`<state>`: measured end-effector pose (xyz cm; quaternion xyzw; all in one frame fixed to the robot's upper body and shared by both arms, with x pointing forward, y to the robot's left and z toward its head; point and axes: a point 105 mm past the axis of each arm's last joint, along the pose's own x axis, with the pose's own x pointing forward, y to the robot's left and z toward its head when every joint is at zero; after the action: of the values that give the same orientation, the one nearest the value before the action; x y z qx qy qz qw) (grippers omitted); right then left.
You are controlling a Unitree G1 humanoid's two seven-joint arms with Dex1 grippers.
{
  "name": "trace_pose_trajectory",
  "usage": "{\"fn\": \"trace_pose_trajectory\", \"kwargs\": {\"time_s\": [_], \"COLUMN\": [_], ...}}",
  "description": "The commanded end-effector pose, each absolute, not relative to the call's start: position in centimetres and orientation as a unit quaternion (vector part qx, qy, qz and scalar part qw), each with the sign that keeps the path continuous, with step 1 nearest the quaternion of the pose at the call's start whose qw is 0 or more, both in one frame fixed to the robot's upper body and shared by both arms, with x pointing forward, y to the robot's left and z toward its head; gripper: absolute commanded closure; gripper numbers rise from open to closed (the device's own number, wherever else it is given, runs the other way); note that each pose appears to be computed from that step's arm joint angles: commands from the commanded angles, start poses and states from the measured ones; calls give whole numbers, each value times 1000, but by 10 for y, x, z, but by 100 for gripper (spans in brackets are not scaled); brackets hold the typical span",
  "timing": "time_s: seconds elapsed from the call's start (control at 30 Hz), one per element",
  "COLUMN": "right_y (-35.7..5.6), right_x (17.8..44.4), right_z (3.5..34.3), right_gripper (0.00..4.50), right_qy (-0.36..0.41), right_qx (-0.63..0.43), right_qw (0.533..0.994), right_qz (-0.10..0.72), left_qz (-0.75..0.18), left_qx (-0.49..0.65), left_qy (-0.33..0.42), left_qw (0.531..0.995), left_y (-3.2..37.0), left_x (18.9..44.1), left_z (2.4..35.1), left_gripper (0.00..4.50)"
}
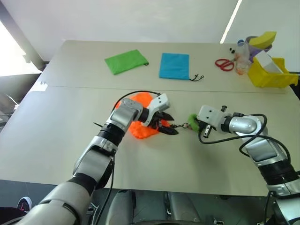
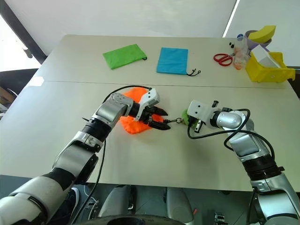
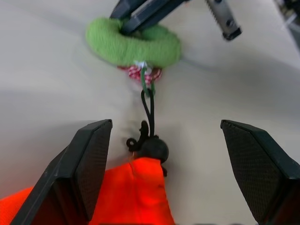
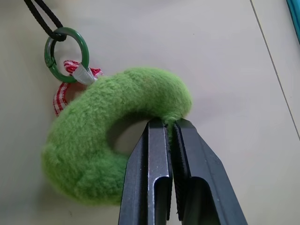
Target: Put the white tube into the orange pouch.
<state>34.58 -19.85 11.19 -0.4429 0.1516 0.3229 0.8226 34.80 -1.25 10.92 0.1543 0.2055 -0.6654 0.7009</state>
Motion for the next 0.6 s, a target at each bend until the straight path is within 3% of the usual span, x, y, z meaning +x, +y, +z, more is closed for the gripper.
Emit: {"fn": "trace_pose_trajectory", "kwargs": {"time_s": [0.03, 0.2, 0.3, 0.37, 0.6], "right_y": [-196, -194, -194, -194, -193], "right_x": [348, 348, 348, 348, 348], "right_z": [123, 123, 123, 123, 124], "right_gripper": [450, 450, 450, 450, 450], "right_qy": [132, 130, 129, 128, 127], "right_qx": [-453, -454, -455, -455, -456], "right_qw": [822, 821, 821, 821, 821], "right_qz": [319, 320, 319, 319, 319], "left_qz": [-660, -646, -644, -640, -637], "left_qx": [199, 224, 213, 211, 209], "left_qy": [210, 208, 204, 202, 200], "left_qw": [694, 699, 706, 711, 714], "left_y": [-11, -11, -14, -14, -10], "left_x": [345, 349, 350, 351, 354], "left_z": [105, 101, 99, 98, 100], "left_gripper": [54, 54, 131, 224, 224]}}
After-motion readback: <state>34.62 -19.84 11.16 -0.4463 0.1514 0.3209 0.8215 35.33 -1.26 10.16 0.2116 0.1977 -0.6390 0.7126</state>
